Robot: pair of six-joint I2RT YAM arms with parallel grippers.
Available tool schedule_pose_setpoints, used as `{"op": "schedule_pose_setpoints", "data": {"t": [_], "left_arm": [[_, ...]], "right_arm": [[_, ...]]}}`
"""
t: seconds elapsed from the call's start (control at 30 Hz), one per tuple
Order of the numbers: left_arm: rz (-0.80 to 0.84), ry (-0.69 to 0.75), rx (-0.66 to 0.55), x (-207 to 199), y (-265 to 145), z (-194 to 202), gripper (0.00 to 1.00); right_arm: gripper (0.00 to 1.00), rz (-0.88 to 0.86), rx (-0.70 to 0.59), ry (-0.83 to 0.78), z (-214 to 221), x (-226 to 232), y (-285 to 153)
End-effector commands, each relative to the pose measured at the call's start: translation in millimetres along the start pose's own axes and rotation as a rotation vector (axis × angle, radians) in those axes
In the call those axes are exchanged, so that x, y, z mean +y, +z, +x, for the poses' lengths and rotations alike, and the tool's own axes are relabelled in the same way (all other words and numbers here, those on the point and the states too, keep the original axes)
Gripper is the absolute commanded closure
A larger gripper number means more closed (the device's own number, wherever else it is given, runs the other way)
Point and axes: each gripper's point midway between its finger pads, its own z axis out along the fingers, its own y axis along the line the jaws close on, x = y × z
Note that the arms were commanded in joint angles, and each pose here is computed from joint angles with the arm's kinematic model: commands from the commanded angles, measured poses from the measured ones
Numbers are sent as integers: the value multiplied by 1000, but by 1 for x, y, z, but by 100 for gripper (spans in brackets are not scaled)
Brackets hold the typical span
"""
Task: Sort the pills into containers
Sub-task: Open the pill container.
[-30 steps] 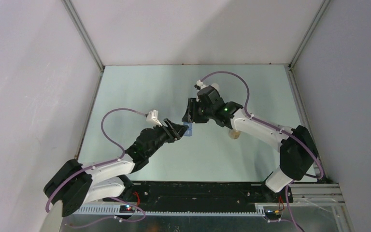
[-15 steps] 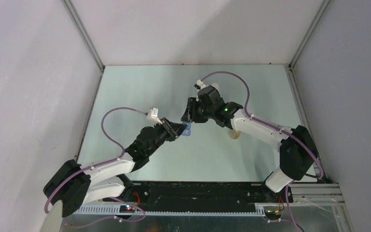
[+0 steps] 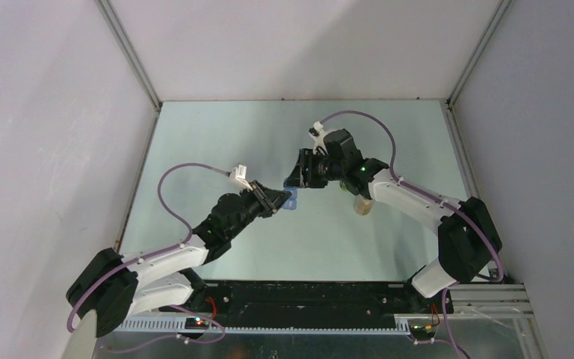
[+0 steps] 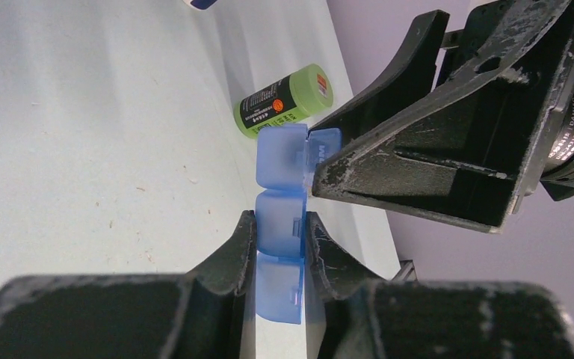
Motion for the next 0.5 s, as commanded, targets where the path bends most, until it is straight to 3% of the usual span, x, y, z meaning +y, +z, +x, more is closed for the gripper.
{"op": "schedule_pose_setpoints", "data": {"t": [0.0,0.2,0.4,0.47], "left_arm": [[11,2,-68,-9,2,-22,100],[9,-7,-72,-8,1,-22,100],[8,3,-82,-8,2,-26,100],[7,10,-77,-9,3,-25,100]], "right_arm": [[45,-112,-6,-24,-4,24,-20],[31,105,-38,-37,-5,-16,-31],[36,179,-57,-56,-6,-29,-38],[32,152,-65,-66,-8,-22,-38]]}}
